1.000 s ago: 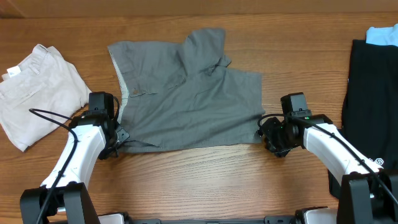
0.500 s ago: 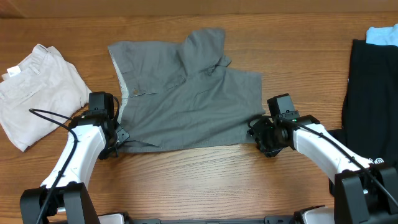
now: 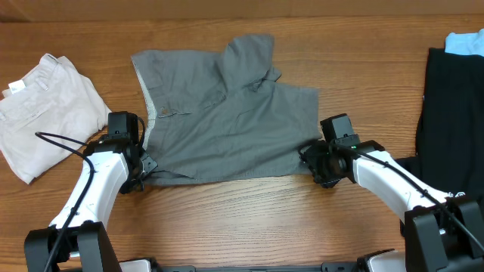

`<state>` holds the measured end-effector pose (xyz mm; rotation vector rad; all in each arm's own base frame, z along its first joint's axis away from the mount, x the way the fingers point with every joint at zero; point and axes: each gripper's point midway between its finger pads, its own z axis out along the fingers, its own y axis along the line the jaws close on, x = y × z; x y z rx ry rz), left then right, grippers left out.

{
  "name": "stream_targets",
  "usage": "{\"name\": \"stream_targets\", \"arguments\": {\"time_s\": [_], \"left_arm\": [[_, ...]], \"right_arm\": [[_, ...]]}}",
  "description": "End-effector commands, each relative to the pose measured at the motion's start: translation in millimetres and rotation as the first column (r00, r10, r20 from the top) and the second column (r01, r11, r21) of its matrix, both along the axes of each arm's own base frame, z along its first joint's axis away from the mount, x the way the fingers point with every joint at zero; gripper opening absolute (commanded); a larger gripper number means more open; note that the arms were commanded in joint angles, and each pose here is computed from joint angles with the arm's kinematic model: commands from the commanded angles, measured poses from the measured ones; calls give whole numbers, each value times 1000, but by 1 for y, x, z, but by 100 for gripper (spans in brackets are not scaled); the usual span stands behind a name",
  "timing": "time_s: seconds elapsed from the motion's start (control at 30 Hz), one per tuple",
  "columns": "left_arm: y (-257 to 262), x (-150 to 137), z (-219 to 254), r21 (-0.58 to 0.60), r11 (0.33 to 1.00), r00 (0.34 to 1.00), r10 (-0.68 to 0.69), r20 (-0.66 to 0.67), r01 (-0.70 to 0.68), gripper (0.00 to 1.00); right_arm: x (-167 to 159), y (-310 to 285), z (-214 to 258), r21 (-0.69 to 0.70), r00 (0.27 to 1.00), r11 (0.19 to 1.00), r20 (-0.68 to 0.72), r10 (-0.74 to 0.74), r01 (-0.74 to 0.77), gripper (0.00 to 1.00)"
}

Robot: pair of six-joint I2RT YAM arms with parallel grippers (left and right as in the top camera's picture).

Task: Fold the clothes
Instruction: 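Lower the right gripper to grasp the lower right corner of the shorts, then lift the shorts with both grippers and swing them forward across the table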

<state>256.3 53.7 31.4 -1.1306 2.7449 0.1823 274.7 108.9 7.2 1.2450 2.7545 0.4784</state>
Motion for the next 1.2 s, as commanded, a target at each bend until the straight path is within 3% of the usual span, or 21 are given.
{"name": "stream_targets", "arguments": {"time_s": [0.0,0.33,0.57,0.73,0.87,1.03,1.17], "left_arm": [[4,0,2,20,1000,1000,-14,-1,14,8],[4,0,2,20,1000,1000,-14,-1,14,9],[4,0,2,20,1000,1000,-14,-1,14,9],[4,0,2,20,1000,1000,-14,-1,14,9],[4,0,2,20,1000,1000,-14,-1,14,9],[4,1,2,24,999,999,-48,-7,48,4],[4,0,8,26,994,994,-102,-29,102,4]], "right_arm": [[0,-4,-4,-31,1000,999,0,-9,9,57],[0,-5,-4,-40,1000,999,4,-12,12,14],[0,-6,-5,-45,1000,999,3,-13,13,12],[0,-9,-6,-60,1000,998,2,-16,16,30],[-4,-10,-18,-70,999,997,-37,-16,13,30],[-1,-3,-19,-43,999,999,-34,14,-16,4],[9,-7,9,-68,995,993,2,101,-100,4]]}}
